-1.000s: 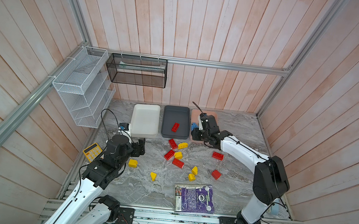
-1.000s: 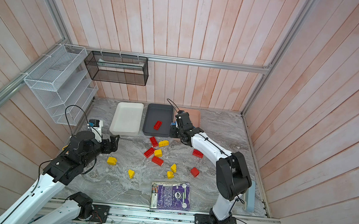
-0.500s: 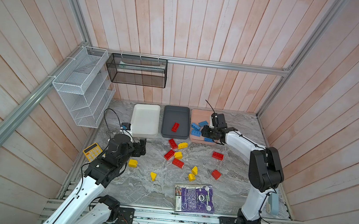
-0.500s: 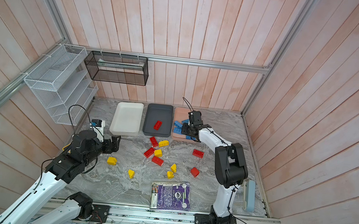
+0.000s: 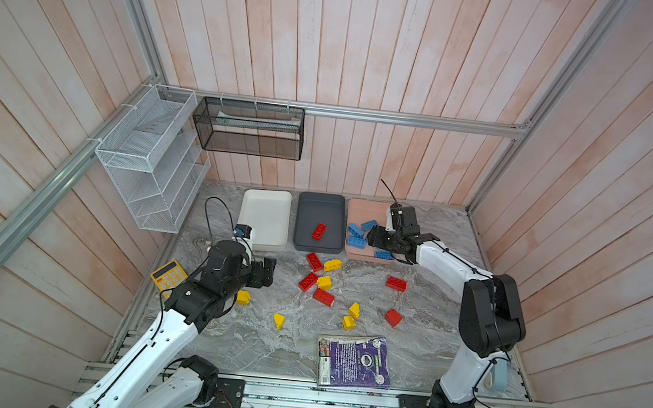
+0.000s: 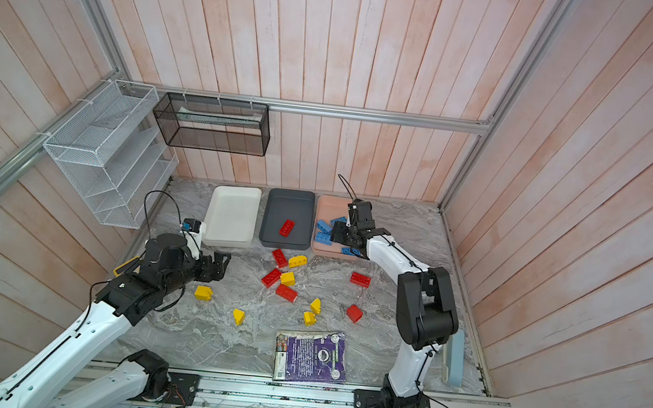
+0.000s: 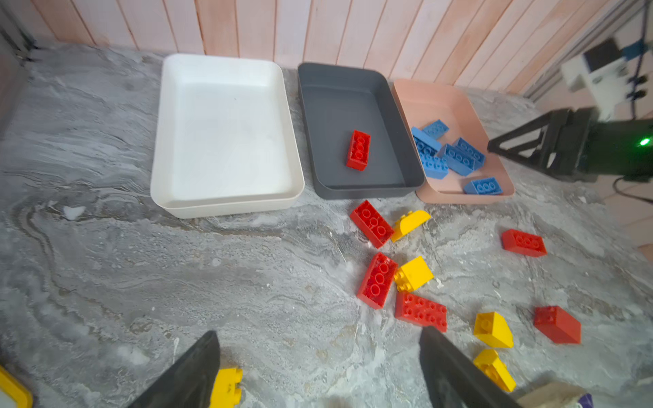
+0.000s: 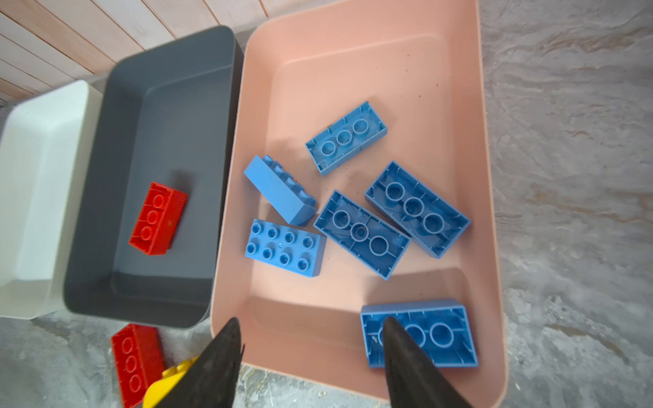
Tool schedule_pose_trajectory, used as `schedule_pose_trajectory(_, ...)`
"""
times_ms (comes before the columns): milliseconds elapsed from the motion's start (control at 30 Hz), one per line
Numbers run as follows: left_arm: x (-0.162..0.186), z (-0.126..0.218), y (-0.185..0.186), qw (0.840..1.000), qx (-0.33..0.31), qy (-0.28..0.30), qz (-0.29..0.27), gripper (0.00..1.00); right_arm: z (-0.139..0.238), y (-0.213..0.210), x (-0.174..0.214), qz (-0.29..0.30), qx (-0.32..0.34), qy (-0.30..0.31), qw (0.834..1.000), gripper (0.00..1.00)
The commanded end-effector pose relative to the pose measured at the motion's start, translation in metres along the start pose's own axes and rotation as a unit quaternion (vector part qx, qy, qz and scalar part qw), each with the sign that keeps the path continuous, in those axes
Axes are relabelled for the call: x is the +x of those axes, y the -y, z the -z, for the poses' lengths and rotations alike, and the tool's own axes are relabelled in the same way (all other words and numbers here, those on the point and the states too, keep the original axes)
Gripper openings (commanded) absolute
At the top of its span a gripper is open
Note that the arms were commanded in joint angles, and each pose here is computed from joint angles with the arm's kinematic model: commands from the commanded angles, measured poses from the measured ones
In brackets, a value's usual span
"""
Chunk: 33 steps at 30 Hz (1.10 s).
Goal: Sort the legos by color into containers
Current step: 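Carry the small blue brick into the pink tray and release it, then lower the left gripper onto a red brick and grasp it while the right gripper withdraws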
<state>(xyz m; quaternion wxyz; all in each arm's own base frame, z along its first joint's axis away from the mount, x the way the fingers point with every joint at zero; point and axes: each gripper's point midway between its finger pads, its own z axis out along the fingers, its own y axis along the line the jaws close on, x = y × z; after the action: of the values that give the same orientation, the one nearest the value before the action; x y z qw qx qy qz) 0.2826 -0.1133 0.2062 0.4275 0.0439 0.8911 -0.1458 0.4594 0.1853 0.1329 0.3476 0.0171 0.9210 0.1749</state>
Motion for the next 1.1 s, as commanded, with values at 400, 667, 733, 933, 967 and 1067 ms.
schedule_pose_trajectory(400, 0.059, -0.056, 0.071, 0.972, 0.063, -0.197, -0.112, 0.87, 0.092, -0.066, 0.074, 0.027, -0.157, 0.108, 0.981, 0.67)
schedule_pose_trajectory(667, 0.084, -0.095, 0.071, 0.948, 0.023, -0.275, -0.159, 0.67, 0.124, -0.055, 0.104, 0.017, -0.168, 0.168, 0.971, 0.67)
schedule_pose_trajectory(733, 0.088, -0.104, 0.071, 0.943, 0.018, -0.287, -0.165, 0.65, 0.132, -0.048, 0.104, 0.006, -0.167, 0.186, 0.968, 0.67)
schedule_pose_trajectory(933, 0.095, -0.129, 0.066, 0.931, -0.007, -0.314, -0.188, 0.69, 0.146, -0.033, 0.104, -0.017, -0.160, 0.220, 0.962, 0.68)
schedule_pose_trajectory(967, 0.095, -0.133, 0.066, 0.929, -0.010, -0.317, -0.193, 0.69, 0.146, -0.032, 0.105, -0.019, -0.160, 0.220, 0.962, 0.68)
schedule_pose_trajectory(1067, 0.101, -0.143, 0.062, 0.921, -0.019, -0.331, -0.203, 0.69, 0.146, -0.029, 0.107, -0.025, -0.158, 0.220, 0.962, 0.68)
